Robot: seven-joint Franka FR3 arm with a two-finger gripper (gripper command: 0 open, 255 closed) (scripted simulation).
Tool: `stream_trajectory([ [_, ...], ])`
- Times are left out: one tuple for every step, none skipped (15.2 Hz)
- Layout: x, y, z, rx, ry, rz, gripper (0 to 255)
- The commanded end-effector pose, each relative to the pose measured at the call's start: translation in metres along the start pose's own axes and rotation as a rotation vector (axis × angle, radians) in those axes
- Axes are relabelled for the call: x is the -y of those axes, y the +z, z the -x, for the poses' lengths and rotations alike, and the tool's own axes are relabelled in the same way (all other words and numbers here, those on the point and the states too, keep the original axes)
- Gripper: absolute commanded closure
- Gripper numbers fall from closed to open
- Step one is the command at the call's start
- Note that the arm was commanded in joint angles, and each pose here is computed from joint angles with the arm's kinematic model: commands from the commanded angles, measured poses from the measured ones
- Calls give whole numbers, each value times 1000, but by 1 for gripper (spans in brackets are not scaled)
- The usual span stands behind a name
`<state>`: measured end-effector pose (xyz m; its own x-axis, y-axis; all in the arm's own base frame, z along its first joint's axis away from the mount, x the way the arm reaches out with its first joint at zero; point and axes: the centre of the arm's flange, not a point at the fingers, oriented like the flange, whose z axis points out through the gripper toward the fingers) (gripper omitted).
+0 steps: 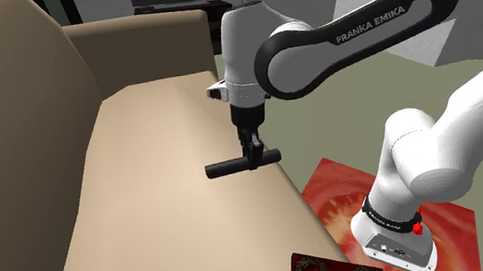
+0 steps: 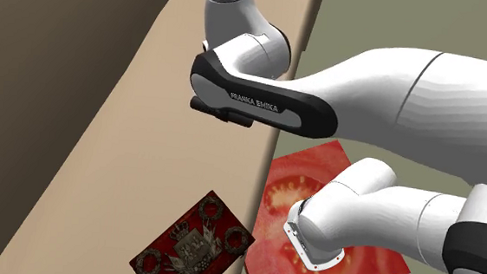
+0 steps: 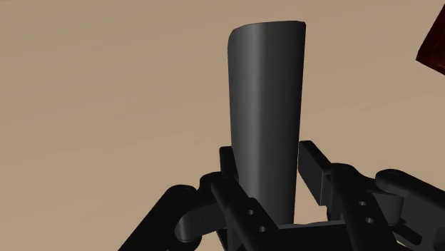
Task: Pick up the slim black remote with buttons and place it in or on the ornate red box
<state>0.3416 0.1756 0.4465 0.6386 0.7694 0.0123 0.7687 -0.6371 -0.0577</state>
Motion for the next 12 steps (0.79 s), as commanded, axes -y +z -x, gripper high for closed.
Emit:
stream_trajectory([
  [1, -11, 1, 0, 0, 0, 255],
  [1, -16, 1, 0, 0, 0, 255],
  [1, -21, 1, 0, 0, 0, 255],
  [1, -22, 1, 0, 0, 0, 255],
  [14, -21, 3, 0, 0, 0, 255],
  [27, -20, 6, 0, 0, 0, 255],
  [40, -19, 8, 0, 0, 0, 255],
  [53, -18, 11, 0, 0, 0, 255],
  [66, -17, 14, 0, 0, 0, 255],
  [79, -16, 16, 0, 0, 0, 255],
  [92, -14, 19, 0, 0, 0, 255],
  [104, -13, 22, 0, 0, 0, 255],
])
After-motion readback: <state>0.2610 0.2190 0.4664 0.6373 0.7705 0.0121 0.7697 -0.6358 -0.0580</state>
